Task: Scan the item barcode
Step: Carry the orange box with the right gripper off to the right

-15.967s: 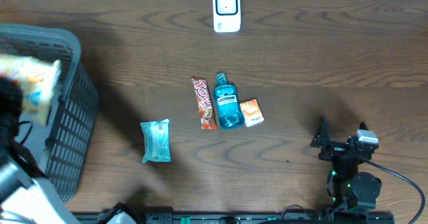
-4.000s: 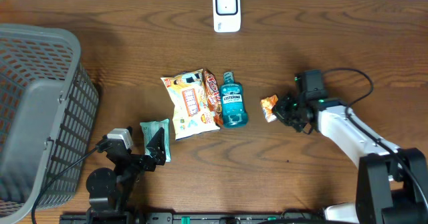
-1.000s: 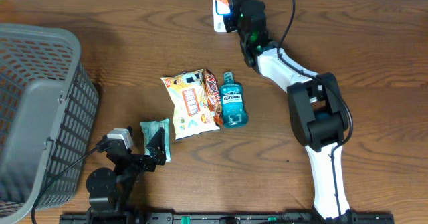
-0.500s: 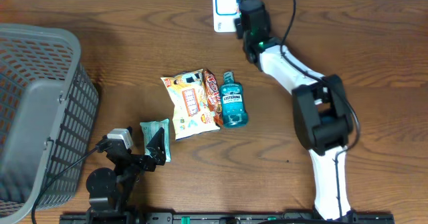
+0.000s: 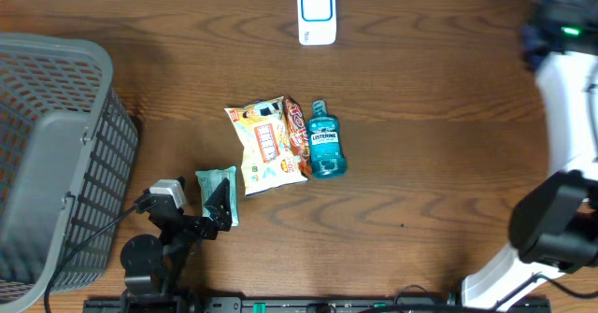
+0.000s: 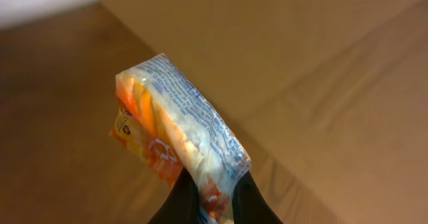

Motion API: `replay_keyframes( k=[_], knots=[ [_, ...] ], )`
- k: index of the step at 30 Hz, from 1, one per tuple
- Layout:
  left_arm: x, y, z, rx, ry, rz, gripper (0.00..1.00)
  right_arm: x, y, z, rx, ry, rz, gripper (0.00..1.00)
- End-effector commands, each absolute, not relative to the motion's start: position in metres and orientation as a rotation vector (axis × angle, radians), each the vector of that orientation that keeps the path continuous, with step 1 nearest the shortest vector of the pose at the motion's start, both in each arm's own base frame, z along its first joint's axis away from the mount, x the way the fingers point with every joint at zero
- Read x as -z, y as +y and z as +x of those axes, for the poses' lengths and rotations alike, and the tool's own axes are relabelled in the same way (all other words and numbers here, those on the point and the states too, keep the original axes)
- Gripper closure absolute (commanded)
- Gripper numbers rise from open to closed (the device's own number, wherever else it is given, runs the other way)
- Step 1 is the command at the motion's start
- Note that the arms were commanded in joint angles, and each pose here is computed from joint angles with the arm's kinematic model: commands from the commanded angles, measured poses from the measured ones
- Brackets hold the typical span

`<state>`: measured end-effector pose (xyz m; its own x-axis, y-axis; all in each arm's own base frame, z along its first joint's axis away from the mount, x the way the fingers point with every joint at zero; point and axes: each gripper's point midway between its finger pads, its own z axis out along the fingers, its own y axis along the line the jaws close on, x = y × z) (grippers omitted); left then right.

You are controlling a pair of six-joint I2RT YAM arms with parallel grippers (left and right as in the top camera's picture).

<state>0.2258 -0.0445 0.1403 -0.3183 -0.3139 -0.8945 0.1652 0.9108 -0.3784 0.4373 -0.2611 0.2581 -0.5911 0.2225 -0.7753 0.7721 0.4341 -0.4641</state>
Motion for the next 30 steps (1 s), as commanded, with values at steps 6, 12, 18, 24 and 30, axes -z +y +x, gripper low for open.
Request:
replay_keyframes(
  k=[6, 12, 18, 24, 30],
  knots=[
    [-0.130, -0.044, 0.225, 0.475, 1.865, -0.122, 0.02, -0.121, -0.363, 0.385, 0.808, 2.318, 1.113, 0.99],
    [-0.130, -0.044, 0.225, 0.475, 1.865, -0.122, 0.02, -0.077, -0.406, 0.342, 0.794, 2.351, 1.271, 0.90],
    [-0.130, -0.044, 0.225, 0.475, 1.865, -0.122, 0.02, -0.091, -0.429, 0.326, 0.760, 2.275, 1.327, 0.57],
    [-0.130, -0.044, 0.225, 0.475, 1.865, -0.122, 0.02, -0.173, -0.392, 0.372, 0.390, 2.152, 1.127, 0.01],
    [-0.130, -0.044, 0.225, 0.475, 1.865, -0.122, 0.02, -0.275, -0.281, 0.423, -0.246, 1.990, 0.874, 0.01]
  ],
)
